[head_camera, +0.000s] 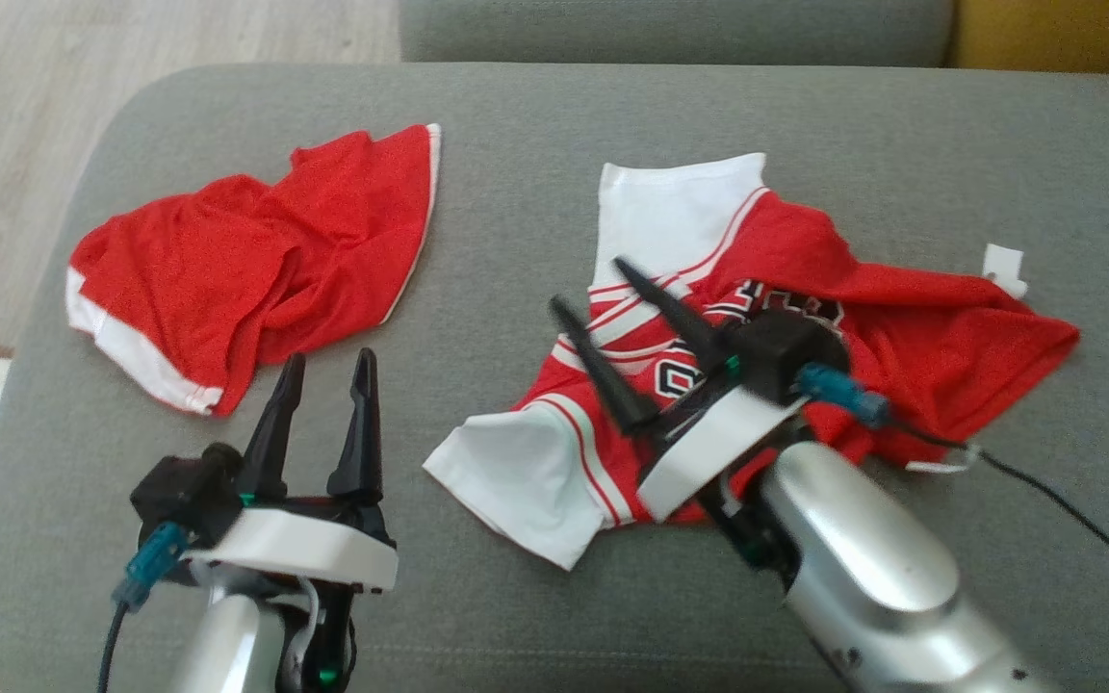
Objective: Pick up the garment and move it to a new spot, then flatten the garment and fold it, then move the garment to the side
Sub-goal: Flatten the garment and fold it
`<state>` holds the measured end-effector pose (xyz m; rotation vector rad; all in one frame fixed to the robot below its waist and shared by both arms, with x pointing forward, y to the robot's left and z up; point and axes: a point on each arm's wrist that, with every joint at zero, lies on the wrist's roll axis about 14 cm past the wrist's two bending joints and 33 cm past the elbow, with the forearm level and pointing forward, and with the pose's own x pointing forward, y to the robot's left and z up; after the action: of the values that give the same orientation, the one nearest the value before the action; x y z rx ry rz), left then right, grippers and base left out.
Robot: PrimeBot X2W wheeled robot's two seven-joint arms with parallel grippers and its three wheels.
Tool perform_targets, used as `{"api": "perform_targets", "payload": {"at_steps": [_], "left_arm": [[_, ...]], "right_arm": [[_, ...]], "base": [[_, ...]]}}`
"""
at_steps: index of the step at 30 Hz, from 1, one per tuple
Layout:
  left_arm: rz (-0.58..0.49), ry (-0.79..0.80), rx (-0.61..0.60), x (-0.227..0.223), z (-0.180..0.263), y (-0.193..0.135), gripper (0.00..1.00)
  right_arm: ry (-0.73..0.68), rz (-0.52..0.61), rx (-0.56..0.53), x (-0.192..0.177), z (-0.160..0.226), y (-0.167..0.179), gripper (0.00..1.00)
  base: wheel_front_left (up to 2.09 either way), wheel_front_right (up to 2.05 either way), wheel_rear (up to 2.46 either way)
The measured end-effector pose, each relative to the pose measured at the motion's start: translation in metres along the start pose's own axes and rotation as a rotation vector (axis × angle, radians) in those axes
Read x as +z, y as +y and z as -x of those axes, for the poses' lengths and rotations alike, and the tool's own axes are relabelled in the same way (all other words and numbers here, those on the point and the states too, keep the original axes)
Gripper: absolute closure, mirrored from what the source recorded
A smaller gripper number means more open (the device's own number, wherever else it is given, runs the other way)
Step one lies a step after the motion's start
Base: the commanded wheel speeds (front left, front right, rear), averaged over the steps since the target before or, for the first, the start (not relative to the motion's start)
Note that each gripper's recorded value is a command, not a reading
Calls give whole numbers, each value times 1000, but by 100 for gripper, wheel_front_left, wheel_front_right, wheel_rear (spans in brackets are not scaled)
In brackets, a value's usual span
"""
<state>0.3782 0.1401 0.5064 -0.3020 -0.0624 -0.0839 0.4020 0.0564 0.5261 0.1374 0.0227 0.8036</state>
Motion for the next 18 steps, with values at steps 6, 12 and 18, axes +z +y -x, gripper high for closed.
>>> {"api": "perform_targets", "payload": {"at_steps": [6,12,18], "left_arm": [[7,-8,-48,2,-6,-16,0],[14,-24,-87,6,-11,-28,0],[18,-25,-113,6,-14,-37,0]], "right_arm": [[-53,58,-205,18,28,-58,0],[-122,63,-475,29,89,-122,0],[-139,50,-701,18,156,-163,0]], "base": [[0,0,0],[0,0,0],[0,0,0]]}}
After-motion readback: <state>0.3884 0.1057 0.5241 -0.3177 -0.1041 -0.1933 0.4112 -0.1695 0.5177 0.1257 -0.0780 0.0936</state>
